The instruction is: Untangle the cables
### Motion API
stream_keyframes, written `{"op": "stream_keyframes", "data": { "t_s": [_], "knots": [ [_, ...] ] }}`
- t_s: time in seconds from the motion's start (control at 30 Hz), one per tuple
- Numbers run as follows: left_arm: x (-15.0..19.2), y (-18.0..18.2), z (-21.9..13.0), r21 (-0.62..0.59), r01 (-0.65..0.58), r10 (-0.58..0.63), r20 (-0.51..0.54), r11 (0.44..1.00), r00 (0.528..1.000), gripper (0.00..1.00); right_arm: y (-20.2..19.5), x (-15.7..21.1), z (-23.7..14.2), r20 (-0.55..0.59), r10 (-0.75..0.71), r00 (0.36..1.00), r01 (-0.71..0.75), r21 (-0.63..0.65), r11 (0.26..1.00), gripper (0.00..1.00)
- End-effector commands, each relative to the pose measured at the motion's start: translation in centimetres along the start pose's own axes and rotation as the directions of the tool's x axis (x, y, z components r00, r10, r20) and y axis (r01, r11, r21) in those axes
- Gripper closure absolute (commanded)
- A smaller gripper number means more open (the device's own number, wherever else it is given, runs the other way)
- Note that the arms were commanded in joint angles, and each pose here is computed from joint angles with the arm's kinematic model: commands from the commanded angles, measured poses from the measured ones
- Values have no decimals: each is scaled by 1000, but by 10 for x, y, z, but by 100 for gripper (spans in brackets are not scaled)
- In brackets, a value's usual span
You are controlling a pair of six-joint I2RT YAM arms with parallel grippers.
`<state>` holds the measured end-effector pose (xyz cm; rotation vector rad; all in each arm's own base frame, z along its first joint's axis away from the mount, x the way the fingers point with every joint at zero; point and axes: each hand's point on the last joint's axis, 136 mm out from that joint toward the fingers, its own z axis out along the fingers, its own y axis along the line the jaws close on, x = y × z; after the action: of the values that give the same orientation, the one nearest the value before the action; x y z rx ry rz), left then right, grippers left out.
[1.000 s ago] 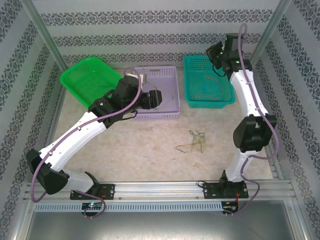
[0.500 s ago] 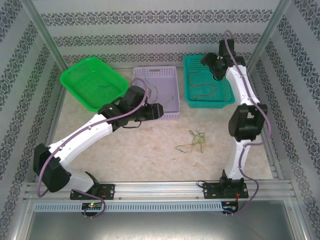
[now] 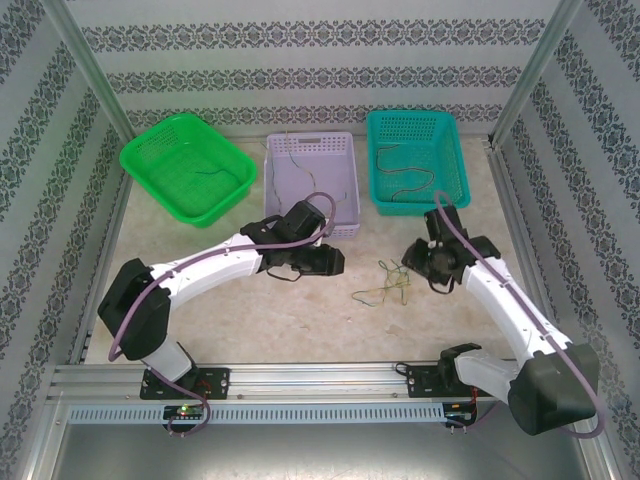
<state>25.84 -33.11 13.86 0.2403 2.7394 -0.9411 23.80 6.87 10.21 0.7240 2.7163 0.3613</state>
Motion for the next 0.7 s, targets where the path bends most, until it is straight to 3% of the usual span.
{"op": "stream_keyframes", "data": {
  "t_s": [0.0, 0.27, 0.47, 0.57, 0.63, 0.67],
  "knots": [
    [-5, -18, 3, 42, -50, 49, 12, 998, 999, 60, -1, 4, 10, 0, 23, 1000, -23, -33, 999, 61],
    [-5, -26, 0, 49, -53, 52, 25, 997, 998, 60, 0, -32, 55, 32, 114, 993, -112, -82, 990, 59],
    [-3, -26, -6, 44, -49, 47, 40, 998, 998, 60, 3, -47, 73, 17, 116, 993, -115, -72, 991, 66],
    [-4, -27, -7, 49, -38, 36, 47, 998, 998, 60, -2, -44, 81, -9, 123, 992, -123, -43, 992, 82],
    [-6, -29, -8, 53, -27, 24, 51, 998, 998, 57, 1, -46, 76, 12, 104, 995, -103, -54, 993, 100],
    [-7, -30, -8, 53, -19, 16, 54, 998, 998, 55, 4, -48, 70, 30, 87, 996, -85, -64, 994, 100]
  ]
}}
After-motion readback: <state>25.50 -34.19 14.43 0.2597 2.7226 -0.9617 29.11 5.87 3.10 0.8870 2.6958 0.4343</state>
